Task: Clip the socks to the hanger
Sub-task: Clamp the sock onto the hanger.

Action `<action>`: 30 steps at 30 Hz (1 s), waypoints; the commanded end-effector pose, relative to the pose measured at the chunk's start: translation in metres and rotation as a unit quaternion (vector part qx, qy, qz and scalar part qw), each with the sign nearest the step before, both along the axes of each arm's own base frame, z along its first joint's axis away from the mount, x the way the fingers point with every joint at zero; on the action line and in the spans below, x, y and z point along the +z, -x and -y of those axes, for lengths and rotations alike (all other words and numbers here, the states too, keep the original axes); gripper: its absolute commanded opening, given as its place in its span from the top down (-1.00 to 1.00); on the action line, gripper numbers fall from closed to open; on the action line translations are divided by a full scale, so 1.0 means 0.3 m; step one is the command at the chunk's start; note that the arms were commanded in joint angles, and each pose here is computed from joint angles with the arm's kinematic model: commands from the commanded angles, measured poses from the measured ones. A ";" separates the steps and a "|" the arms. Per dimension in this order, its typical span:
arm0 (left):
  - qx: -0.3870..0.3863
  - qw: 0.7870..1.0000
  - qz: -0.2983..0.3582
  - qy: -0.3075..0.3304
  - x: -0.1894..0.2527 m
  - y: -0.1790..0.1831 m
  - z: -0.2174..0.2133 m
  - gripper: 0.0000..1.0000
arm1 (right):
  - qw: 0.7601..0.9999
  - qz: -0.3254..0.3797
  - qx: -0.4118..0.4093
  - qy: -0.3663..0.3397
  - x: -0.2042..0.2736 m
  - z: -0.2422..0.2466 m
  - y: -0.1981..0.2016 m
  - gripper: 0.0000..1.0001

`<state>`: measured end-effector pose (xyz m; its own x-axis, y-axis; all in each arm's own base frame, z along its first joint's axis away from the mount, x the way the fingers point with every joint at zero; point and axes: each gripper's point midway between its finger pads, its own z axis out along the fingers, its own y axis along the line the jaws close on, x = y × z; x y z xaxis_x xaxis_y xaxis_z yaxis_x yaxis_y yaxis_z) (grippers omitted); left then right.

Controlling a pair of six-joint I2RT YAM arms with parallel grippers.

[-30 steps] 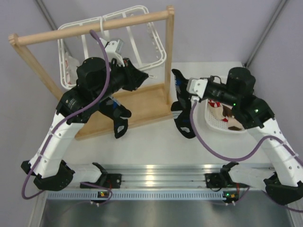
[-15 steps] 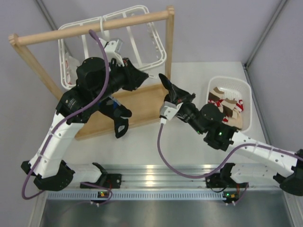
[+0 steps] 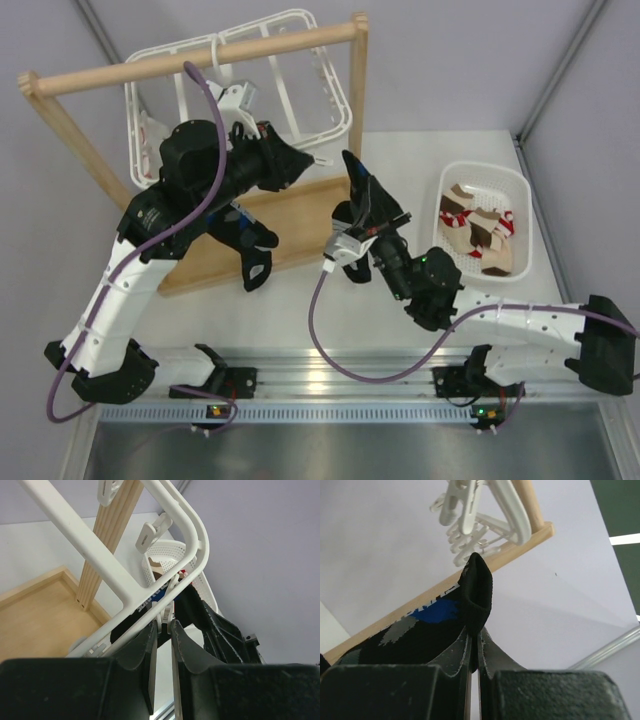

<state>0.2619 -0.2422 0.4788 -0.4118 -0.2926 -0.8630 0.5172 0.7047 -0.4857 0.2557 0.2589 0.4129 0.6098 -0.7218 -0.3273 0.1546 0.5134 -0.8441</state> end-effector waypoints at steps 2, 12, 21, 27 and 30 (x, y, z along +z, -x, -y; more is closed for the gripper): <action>0.022 0.999 0.031 0.034 0.101 -0.013 -0.035 1.00 | 0.998 0.046 -0.013 -0.052 0.095 0.052 0.041 1.00; -0.012 0.998 0.033 0.057 0.125 0.028 -0.012 1.00 | 0.999 0.030 -0.030 -0.025 0.089 0.005 0.006 1.00; -0.019 0.998 0.022 0.064 0.114 0.032 -0.006 1.00 | 0.998 0.032 -0.034 -0.046 0.134 -0.017 -0.006 1.00; -0.018 0.997 0.024 0.066 0.122 0.030 -0.008 1.00 | 0.998 0.033 -0.020 -0.045 0.133 -0.038 0.010 1.00; -0.019 0.997 0.026 0.068 0.127 0.029 -0.009 1.00 | 0.998 0.032 -0.016 -0.046 0.134 -0.048 0.013 1.00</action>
